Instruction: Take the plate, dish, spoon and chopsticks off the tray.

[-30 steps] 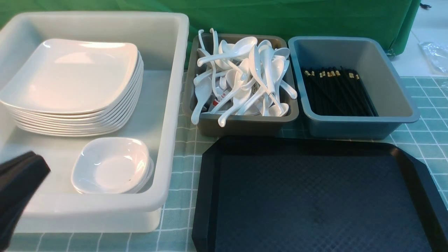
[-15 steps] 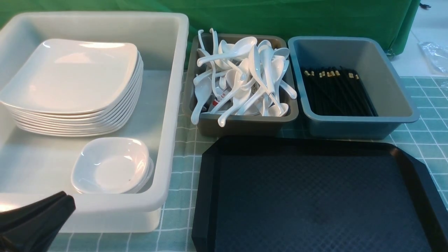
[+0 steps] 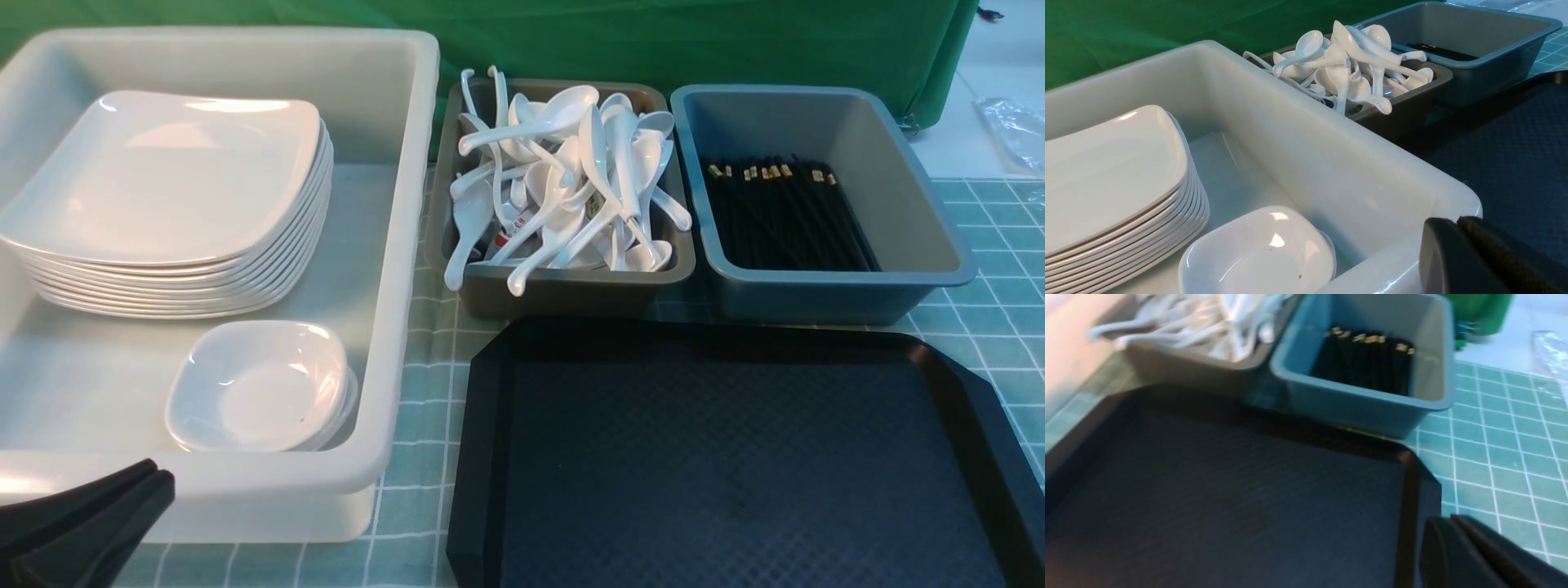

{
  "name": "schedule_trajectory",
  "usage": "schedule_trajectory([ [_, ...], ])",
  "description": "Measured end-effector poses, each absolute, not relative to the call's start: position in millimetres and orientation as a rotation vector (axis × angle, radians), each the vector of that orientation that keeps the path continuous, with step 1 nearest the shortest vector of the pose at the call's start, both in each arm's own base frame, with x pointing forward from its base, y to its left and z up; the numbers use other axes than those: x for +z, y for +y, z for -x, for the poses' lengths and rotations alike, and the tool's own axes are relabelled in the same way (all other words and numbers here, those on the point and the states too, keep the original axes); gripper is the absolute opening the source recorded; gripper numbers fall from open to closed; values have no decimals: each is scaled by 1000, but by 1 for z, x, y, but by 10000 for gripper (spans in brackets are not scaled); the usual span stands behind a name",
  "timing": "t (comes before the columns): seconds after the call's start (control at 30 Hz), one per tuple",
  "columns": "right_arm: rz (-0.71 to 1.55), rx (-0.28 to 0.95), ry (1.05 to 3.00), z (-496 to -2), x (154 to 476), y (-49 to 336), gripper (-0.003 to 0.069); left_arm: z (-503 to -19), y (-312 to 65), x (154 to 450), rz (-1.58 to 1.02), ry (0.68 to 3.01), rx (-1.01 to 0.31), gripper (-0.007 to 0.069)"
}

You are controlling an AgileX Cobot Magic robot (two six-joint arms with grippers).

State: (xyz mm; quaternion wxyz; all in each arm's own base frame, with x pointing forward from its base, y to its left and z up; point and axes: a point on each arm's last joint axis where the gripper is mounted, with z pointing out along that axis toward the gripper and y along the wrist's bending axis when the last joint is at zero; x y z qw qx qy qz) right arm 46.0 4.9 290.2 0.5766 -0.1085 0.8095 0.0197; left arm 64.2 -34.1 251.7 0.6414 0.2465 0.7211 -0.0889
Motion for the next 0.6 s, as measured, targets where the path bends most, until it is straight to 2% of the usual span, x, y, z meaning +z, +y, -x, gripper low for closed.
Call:
schedule_trajectory([
  [0.13, 212, 38, 1875, -53, 243, 6, 16, -64, -34, 251, -562, 1646, -203, 13],
  [0.17, 194, 29, 1876, -56, 221, 6, 16, -64, -34, 250, -563, 1648, -202, 13],
  [0.2, 208, 44, 1877, -56, 215, 6, 16, -64, -34, 250, -564, 1648, -201, 13],
  [0.27, 176, 9, 1899, -56, 188, 5, 16, -64, -34, 250, -566, 1650, -201, 13],
  [0.6, 147, -9, 1884, -52, 175, 3, 17, -64, -34, 249, -573, 1657, -197, 13],
])
